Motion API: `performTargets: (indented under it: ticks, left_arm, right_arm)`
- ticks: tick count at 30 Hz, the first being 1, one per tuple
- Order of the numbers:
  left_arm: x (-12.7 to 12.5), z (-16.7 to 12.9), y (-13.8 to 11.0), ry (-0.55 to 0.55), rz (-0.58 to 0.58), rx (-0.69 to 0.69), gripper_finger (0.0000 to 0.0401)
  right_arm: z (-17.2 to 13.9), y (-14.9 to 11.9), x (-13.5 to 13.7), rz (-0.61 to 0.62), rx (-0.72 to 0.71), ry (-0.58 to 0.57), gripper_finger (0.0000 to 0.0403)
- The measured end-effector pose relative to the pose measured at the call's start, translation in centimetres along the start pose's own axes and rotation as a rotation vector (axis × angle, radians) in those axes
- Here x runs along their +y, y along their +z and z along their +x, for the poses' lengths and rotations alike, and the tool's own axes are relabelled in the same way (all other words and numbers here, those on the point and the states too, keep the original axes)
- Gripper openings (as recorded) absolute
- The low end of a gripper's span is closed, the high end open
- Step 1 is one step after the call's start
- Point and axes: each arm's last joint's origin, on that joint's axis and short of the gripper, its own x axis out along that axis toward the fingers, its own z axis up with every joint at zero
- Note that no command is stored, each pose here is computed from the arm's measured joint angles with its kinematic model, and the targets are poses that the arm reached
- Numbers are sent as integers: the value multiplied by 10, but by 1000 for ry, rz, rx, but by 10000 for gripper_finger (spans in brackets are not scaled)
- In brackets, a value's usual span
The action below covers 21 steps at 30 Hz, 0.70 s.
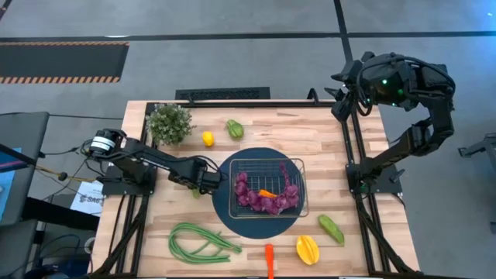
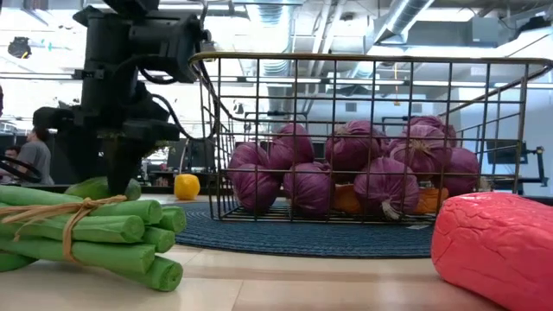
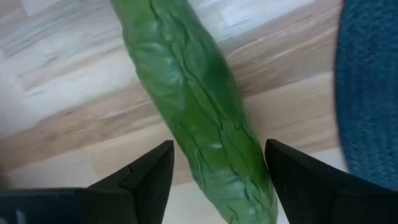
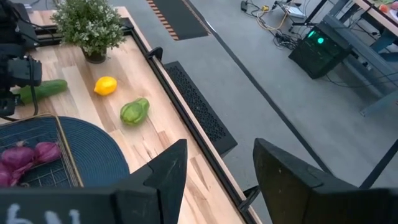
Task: Build produce basket
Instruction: Put the top green cucumber into the gold wire basket
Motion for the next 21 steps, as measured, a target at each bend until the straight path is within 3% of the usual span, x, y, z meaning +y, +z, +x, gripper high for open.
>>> performTargets:
  ticks: [5, 13, 17, 21]
  left_arm:
    - [2, 1, 1, 18, 25, -29, 212]
    - [5, 1, 1, 50, 49, -44, 72]
    - [6, -5, 1, 47, 88, -73, 72]
    - [17, -41, 7, 94, 104, -163, 72]
  right_arm:
    - [0, 0, 0, 1, 0, 0, 202]
    - [0, 0, 0, 11, -1, 0, 190]
    - [0, 0, 0, 20, -1, 0, 183]
    - [0, 0, 0, 21, -1, 0, 173]
